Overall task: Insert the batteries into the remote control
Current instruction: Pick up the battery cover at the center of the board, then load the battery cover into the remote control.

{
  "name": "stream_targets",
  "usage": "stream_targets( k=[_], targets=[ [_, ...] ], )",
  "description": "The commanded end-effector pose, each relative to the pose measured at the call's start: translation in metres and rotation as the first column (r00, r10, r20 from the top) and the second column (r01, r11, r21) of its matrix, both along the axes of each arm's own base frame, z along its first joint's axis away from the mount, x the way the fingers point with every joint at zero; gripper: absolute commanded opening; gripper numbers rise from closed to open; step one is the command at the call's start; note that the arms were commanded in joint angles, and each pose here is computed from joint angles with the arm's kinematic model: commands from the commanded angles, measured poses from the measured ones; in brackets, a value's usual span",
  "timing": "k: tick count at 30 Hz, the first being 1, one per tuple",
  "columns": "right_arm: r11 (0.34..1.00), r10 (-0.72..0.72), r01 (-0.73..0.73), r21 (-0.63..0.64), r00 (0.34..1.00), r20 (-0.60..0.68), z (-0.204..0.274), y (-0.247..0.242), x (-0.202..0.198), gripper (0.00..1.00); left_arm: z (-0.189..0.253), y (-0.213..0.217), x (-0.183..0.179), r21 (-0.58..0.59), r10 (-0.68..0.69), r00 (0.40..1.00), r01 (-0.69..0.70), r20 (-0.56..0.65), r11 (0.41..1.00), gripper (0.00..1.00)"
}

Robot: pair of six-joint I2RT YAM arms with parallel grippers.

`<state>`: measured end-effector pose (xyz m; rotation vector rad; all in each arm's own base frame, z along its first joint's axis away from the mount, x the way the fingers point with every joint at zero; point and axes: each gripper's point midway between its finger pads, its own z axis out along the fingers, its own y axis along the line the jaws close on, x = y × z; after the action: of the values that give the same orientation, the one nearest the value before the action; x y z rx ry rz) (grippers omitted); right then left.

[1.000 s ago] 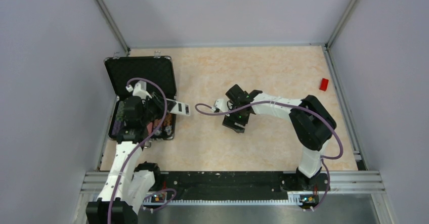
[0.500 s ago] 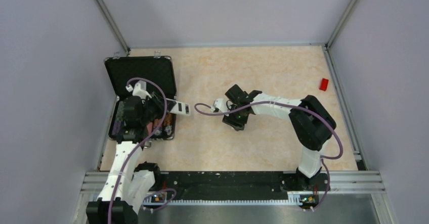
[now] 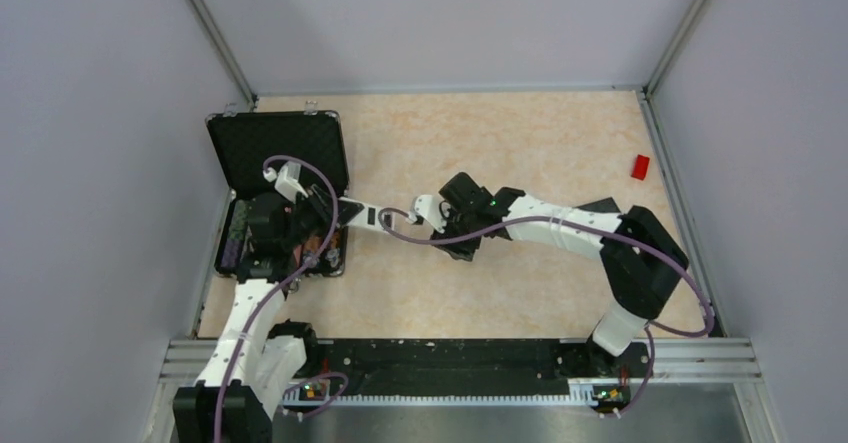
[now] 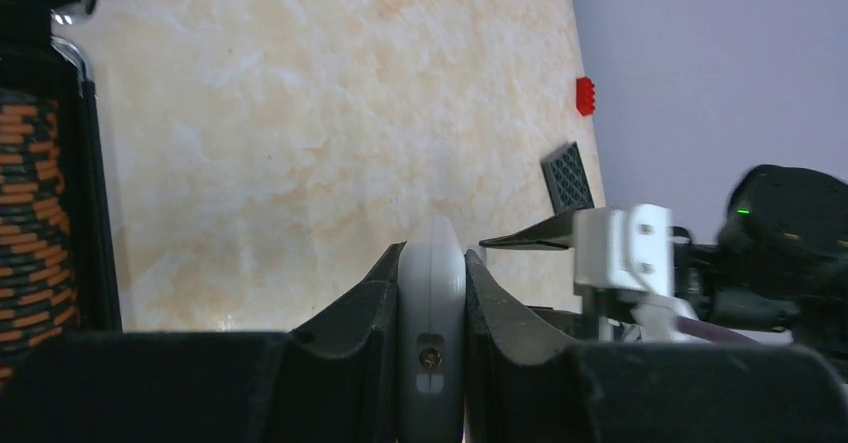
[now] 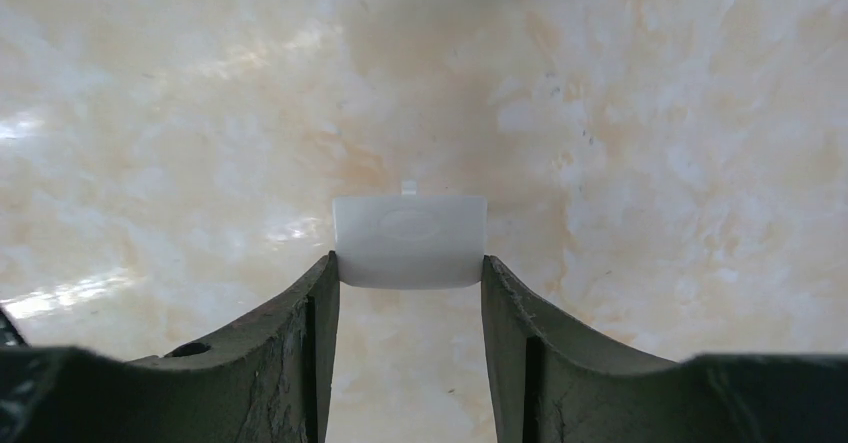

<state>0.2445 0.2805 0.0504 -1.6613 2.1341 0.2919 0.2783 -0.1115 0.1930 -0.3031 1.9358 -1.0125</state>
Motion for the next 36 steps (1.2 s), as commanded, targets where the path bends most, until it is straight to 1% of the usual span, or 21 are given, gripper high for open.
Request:
stream_targets(
  k=[1, 4, 7, 12, 14, 21, 27, 32, 36],
  targets=[
    [0.976, 0.008, -0.031, 0.213, 0.994, 0.109, 0.062, 0.042, -0.012, 0.36, 0.013, -0.018, -0.009, -0.098, -0.095, 0.992, 0.103, 0.083, 0.990, 0.00],
    [0.958, 0.012, -0.057, 0.281, 0.987, 0.158, 0.087, 0.058, -0.026, 0.36, 0.016, -0.023, -0.015, -0.115, -0.122, 0.986, 0.135, 0.114, 0.984, 0.00],
    [0.935, 0.020, -0.082, 0.345, 0.984, 0.179, 0.108, 0.075, -0.039, 0.36, 0.018, -0.030, -0.022, -0.115, -0.161, 0.977, 0.178, 0.141, 0.977, 0.00],
    [0.917, 0.009, -0.085, 0.389, 0.981, 0.194, 0.128, 0.099, -0.054, 0.36, 0.021, -0.045, -0.036, -0.091, -0.224, 0.956, 0.244, 0.189, 0.965, 0.00],
    [0.918, -0.014, -0.068, 0.391, 0.979, 0.205, 0.132, 0.106, -0.053, 0.36, 0.021, -0.048, -0.039, -0.074, -0.236, 0.950, 0.255, 0.202, 0.964, 0.00],
    [0.923, -0.061, -0.040, 0.382, 0.967, 0.249, 0.136, 0.118, -0.049, 0.36, 0.012, -0.056, -0.044, -0.010, -0.270, 0.947, 0.276, 0.174, 0.961, 0.00],
    [0.942, -0.073, -0.020, 0.334, 0.962, 0.265, 0.128, 0.110, -0.045, 0.36, 0.008, -0.059, -0.045, 0.010, -0.277, 0.949, 0.279, 0.148, 0.960, 0.00],
    [0.964, -0.066, -0.001, 0.265, 0.968, 0.240, 0.115, 0.098, -0.048, 0.36, 0.009, -0.058, -0.044, 0.019, -0.271, 0.952, 0.271, 0.145, 0.962, 0.00],
    [0.965, -0.055, -0.007, 0.262, 0.971, 0.232, 0.113, 0.097, -0.051, 0.36, 0.007, -0.058, -0.043, 0.018, -0.271, 0.953, 0.271, 0.136, 0.962, 0.00]
  ],
)
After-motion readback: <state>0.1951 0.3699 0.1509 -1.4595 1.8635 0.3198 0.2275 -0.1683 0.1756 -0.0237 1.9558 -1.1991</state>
